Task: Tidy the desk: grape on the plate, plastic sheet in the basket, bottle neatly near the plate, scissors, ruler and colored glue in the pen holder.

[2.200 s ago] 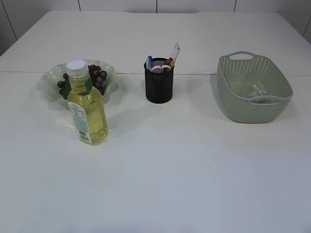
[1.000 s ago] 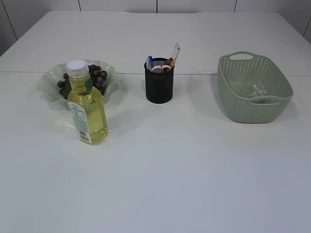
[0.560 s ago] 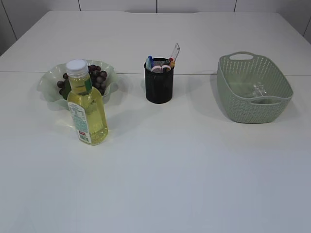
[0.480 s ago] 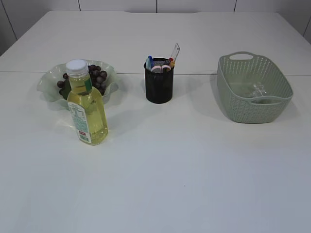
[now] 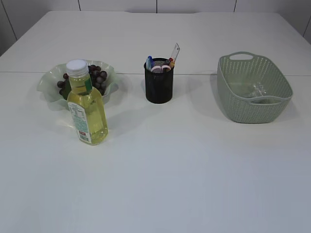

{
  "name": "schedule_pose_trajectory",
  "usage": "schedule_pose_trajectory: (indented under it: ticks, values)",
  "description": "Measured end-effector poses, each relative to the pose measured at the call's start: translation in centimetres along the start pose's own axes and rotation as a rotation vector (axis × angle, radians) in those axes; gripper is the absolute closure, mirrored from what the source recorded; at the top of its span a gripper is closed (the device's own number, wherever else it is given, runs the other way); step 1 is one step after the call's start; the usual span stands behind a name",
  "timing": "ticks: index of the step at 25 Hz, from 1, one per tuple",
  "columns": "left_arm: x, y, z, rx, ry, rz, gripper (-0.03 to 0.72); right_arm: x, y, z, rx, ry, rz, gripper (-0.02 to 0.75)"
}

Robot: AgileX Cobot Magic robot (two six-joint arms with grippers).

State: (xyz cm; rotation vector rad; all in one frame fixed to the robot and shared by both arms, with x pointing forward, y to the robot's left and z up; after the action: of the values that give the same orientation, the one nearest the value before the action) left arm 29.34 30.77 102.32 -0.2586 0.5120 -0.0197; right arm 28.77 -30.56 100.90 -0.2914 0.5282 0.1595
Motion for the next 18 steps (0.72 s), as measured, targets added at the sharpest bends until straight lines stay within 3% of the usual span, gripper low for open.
schedule_pose_trajectory:
  ticks: [6, 13, 18]
  values:
    - [0.0, 0.0, 0.0, 0.0, 0.0, 0.0, 0.38, -0.01, -0.08, 0.0, 0.008, 0.002, -0.014, 0.386]
    - [0.0, 0.01, 0.01, -0.001, -0.001, 0.001, 0.38, -0.2, -0.73, -0.3, 0.086, 0.037, -0.137, 0.386]
    - [-0.06, 0.27, 0.05, -0.024, -0.013, 0.042, 0.38, -0.26, -0.89, -0.38, 0.106, 0.046, -0.169, 0.386]
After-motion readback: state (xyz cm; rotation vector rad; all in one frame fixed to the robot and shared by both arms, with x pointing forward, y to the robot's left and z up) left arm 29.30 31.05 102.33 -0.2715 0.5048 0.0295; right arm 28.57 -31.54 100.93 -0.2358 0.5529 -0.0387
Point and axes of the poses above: a point on each arm's last joint axis where the gripper is mounted, x pointing out along that axis toward the gripper, y along the wrist's bending axis when the last joint is at zero, z = x × y, the point moved 7 cm from there along x, pointing out along that axis toward the gripper, and after that the axes turned 11 degrees about -x, right-handed, at the moved point
